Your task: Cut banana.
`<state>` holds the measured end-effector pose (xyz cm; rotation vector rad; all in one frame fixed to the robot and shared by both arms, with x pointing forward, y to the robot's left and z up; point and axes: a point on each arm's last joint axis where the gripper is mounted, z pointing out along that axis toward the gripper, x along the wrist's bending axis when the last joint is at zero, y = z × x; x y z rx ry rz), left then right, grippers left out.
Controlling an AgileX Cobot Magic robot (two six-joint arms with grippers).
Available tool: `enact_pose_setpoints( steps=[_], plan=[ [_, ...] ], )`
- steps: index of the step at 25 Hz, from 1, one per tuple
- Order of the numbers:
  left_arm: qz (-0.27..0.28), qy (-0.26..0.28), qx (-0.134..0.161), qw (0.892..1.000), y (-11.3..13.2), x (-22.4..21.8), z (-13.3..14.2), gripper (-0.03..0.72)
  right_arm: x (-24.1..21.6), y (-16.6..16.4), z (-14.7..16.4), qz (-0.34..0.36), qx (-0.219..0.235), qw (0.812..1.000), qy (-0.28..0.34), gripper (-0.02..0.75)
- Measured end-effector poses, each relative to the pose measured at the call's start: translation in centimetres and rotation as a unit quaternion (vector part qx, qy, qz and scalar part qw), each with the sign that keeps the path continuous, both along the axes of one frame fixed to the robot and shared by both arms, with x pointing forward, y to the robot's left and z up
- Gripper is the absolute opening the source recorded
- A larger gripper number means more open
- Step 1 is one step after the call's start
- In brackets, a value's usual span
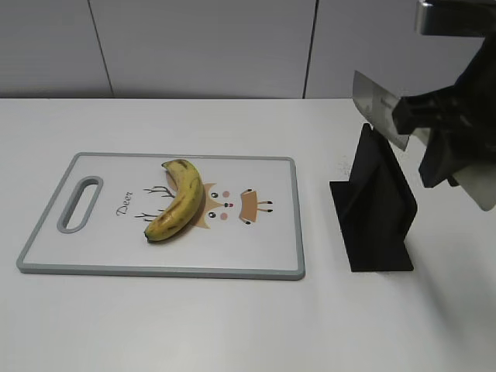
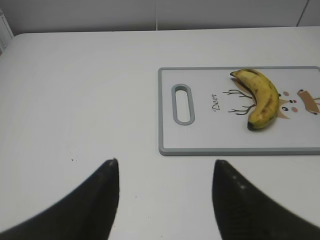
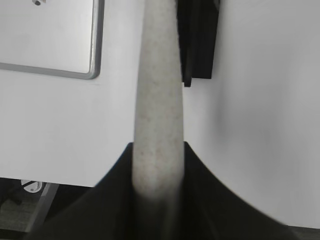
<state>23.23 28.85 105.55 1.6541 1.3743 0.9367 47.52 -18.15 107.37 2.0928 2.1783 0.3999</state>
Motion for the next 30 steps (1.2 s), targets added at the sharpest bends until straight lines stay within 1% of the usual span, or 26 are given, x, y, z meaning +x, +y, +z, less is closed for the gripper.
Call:
enact_pose_setpoints(
  steps=[4, 10, 14, 17, 20, 23, 25, 27, 28, 30],
  plan=[
    [0.000, 0.000, 0.000, 1.000, 0.0, 0.0, 0.0, 0.570, 0.3, 0.2, 1.2, 0.024, 0.001, 1.000, -0.018, 0.161],
    [0.000, 0.001, 0.000, 1.000, 0.0, 0.0, 0.0, 0.570, 0.6, 0.3, 2.7, 0.097, -0.012, 0.994, -0.047, 0.161],
    [0.000, 0.025, 0.000, 1.000, 0.0, 0.9, 0.3, 0.570, 0.9, 0.5, 3.1, 0.160, -0.025, 0.984, -0.076, 0.161],
    [-0.004, 0.022, 0.011, 1.000, 0.1, 2.0, 1.6, 0.558, 1.5, 0.7, 3.4, 0.211, -0.034, 0.970, -0.117, 0.161],
    [-0.008, 0.004, 0.024, 1.000, 0.2, 3.4, 3.3, 0.519, 2.1, 1.0, 3.8, 0.242, -0.038, 0.955, -0.166, 0.161],
    [-0.013, -0.007, 0.037, 0.999, 0.3, 5.0, 4.7, 0.505, 2.4, 1.5, 4.1, 0.280, -0.033, 0.939, -0.198, 0.161],
    [-0.025, -0.012, 0.046, 0.999, 0.2, 6.2, 5.6, 0.516, 2.3, 1.8, 4.2, 0.313, -0.032, 0.926, -0.209, 0.161],
    [-0.041, -0.012, 0.052, 0.998, 0.0, 7.5, 6.5, 0.557, 2.4, 2.0, 4.0, 0.340, -0.033, 0.915, -0.212, 0.161],
    [-0.051, -0.008, 0.051, 0.997, -0.1, 8.1, 6.8, 0.580, 2.5, 2.2, 3.9, 0.349, -0.031, 0.913, -0.212, 0.161],
    [-0.072, -0.005, 0.060, 0.996, -0.4, 9.3, 7.6, 0.608, 2.8, 2.5, 3.4, 0.367, -0.031, 0.906, -0.207, 0.161]
  ],
)
